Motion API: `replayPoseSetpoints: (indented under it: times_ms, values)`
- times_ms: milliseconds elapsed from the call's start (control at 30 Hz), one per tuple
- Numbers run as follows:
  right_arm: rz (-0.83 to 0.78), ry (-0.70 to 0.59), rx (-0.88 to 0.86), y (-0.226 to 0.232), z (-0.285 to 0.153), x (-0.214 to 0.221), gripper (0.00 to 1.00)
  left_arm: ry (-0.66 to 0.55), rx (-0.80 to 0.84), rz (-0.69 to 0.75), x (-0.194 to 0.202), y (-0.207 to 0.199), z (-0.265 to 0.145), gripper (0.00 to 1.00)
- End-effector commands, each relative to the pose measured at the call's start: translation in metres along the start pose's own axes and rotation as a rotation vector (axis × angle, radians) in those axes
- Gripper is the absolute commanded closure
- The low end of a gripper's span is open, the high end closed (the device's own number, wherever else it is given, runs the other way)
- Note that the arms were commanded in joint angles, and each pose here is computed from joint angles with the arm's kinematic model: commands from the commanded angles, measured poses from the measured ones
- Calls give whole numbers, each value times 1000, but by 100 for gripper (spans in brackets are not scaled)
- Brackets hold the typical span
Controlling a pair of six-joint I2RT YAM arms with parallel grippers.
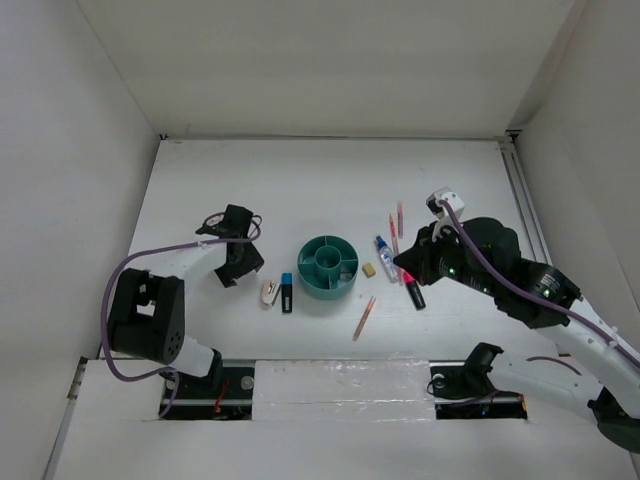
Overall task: Sort the stationery into containers
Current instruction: Close the pen cap on the pen.
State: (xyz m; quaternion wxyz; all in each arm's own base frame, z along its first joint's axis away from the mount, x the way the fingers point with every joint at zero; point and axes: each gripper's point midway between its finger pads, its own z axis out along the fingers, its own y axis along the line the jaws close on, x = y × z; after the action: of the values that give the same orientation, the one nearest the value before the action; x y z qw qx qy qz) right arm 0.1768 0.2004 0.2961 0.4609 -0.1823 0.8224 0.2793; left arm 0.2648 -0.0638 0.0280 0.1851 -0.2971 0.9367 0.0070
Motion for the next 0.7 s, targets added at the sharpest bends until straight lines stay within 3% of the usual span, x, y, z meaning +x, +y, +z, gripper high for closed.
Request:
replayPoseSetpoints:
  times_ms: [0,267,567,667]
  values:
    - [-6,-47,-51,10,-7,-11,100,-4,11,0,-3,-4,-2,43]
    - [-6,-47,-51,8,-9,-7,100,28,-23,10,5,3,7,55]
    - [-5,-65,-58,8,-15,-7,100,42,-39,15,6,2,14,56]
    - [-5,-65,-58,7,-16,-5,100,42,-39,15,5,0,15,63]
